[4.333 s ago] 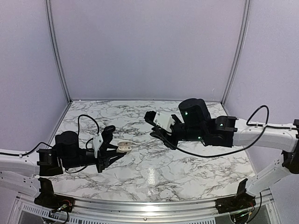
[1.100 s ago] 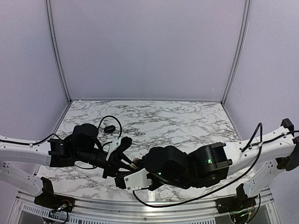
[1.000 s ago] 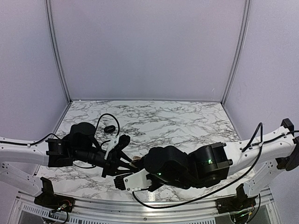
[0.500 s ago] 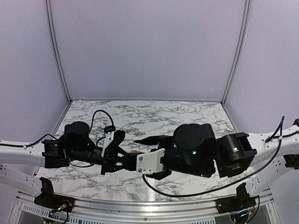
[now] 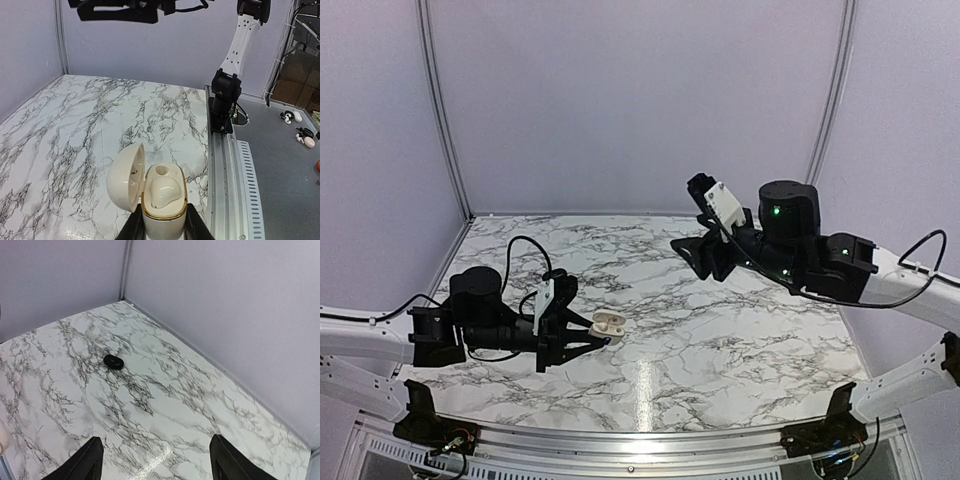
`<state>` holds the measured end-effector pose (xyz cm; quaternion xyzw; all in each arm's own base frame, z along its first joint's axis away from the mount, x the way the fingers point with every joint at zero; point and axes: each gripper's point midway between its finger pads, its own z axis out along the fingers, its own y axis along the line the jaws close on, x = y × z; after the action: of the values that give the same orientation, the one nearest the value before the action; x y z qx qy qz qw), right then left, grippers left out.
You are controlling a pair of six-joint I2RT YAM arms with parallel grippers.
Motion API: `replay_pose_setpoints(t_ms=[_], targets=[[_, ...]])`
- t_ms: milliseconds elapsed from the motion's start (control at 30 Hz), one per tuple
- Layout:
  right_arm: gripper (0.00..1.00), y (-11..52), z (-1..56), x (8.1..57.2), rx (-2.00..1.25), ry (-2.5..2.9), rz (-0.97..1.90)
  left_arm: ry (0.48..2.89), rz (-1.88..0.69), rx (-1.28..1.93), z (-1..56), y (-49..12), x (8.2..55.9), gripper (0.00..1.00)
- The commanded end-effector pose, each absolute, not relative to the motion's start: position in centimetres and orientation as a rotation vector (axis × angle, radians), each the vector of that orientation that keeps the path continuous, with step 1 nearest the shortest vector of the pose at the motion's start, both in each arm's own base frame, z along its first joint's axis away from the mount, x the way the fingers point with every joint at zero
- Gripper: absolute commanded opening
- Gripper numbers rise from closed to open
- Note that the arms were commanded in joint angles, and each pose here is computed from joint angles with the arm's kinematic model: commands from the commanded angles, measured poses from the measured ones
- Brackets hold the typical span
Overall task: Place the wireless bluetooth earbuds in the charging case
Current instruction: Move the right earbud to the center of the board.
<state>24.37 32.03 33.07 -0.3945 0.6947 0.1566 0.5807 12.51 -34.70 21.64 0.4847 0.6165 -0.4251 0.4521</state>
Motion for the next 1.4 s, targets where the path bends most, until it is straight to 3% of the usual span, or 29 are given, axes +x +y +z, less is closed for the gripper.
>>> replay_pose_setpoints(t_ms=[0,133,333,433,833,1367], targets=[[0.73,27.3,27.8,28.5,-0.592,1.947,0.423,1.464,-1.051,1.139,23.0,-34.6,13.0,0.0],[0.73,20.1,22.0,32.1,-0.333,2.168,0.37,1.459,-1.044,1.137,23.0,-34.5,13.1,0.0],[0.74,11.9,16.2,34.2,-0.204,2.341,0.025,1.463,-1.039,1.141,22.7,-34.5,13.1,0.0],[0.76,10.0,13.6,34.6,-0.087,2.39,0.135,1.468,-1.044,1.15,22.4,-34.6,13.0,0.0],[0.81,6.3,8.2,36.9,0.328,2.413,0.351,1.462,-1.043,1.156,22.3,-34.6,13.0,0.0],[0.77,5.5,6.4,36.8,0.477,2.231,0.44,1.464,-1.037,1.158,22.1,-34.6,13.0,0.0]])
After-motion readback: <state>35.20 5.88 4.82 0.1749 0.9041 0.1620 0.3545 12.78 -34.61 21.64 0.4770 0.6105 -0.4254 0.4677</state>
